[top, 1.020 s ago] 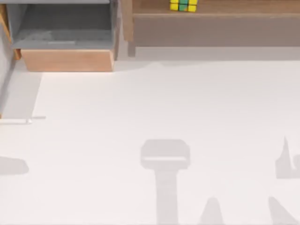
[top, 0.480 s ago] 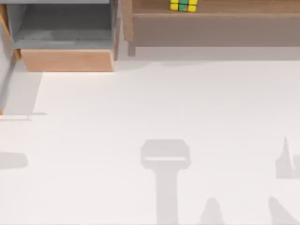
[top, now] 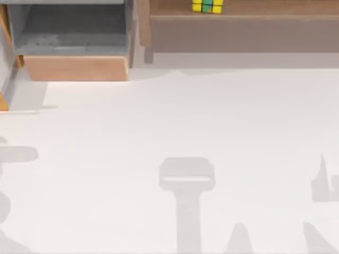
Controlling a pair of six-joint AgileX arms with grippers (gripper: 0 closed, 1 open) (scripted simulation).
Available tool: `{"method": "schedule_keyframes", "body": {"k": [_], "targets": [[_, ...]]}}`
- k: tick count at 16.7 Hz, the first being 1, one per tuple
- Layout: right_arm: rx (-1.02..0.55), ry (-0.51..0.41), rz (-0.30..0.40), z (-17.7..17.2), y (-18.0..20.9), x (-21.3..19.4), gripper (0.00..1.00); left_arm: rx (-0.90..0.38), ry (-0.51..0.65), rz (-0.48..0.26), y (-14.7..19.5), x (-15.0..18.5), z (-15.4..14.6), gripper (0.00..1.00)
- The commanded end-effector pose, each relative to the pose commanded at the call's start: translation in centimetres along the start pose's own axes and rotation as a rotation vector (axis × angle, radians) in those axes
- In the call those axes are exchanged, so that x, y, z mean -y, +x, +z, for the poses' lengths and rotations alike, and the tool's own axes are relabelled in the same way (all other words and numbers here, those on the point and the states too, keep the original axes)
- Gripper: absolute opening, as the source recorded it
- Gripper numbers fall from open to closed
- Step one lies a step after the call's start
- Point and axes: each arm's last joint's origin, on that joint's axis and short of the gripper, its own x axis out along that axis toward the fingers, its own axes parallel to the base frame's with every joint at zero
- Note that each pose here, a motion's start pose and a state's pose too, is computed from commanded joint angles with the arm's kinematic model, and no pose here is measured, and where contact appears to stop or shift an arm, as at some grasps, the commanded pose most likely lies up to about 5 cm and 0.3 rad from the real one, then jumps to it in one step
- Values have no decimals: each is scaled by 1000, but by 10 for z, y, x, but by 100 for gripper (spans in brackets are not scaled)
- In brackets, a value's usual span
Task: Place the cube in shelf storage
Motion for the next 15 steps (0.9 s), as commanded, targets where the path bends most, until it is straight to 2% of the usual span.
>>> {"method": "schedule_keyframes", "body": {"k": [3, 10, 15], "targets": [[0, 0, 0, 0, 0, 0, 100, -1, -7, -11, 3, 3, -1, 0], [0, 0, 0, 0, 0, 0, 100, -4, -4, -5, 60, 0, -2, 0], [0, 0, 0, 0, 0, 0, 100, -8, -8, -10, 60, 1, -3, 0]]}}
